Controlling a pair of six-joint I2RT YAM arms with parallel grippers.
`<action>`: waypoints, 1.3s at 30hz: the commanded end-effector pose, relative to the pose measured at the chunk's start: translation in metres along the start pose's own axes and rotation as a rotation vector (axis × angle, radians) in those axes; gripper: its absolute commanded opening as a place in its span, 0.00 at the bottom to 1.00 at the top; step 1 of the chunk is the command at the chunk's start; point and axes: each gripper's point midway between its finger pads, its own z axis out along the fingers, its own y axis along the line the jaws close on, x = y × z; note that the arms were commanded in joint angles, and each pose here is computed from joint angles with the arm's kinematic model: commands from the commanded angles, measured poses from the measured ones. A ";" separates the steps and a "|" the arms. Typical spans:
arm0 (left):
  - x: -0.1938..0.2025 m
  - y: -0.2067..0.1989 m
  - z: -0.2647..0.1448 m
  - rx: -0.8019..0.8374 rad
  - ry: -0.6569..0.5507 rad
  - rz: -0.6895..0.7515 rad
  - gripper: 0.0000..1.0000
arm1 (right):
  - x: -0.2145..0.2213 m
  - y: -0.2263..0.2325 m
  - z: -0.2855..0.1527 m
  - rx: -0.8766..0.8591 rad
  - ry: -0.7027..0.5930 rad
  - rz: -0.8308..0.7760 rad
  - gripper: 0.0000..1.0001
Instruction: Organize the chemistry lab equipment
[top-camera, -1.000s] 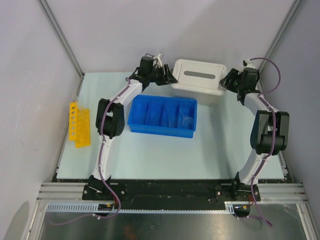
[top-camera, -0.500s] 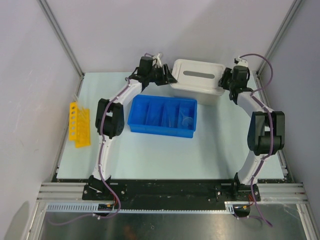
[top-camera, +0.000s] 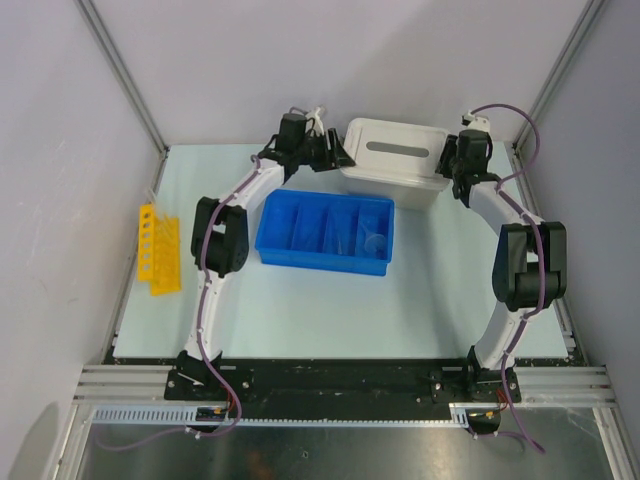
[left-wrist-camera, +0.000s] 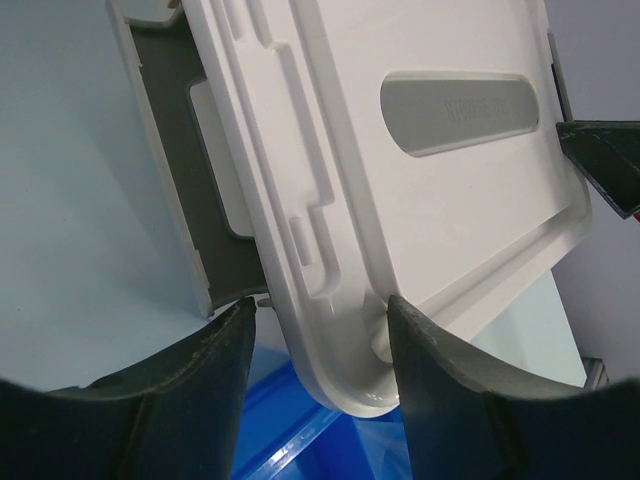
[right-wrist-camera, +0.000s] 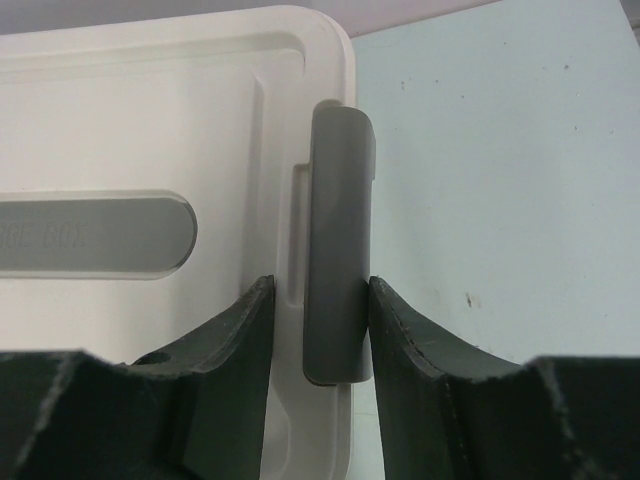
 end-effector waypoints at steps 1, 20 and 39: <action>-0.012 -0.033 -0.016 0.044 -0.020 0.032 0.63 | 0.065 0.017 -0.003 -0.069 0.217 -0.053 0.32; -0.044 -0.010 -0.014 0.034 -0.082 0.015 0.99 | 0.075 0.005 0.001 -0.128 0.266 -0.028 0.49; -0.041 -0.001 0.016 0.131 -0.075 -0.044 0.90 | 0.082 0.006 0.004 -0.146 0.285 -0.018 0.46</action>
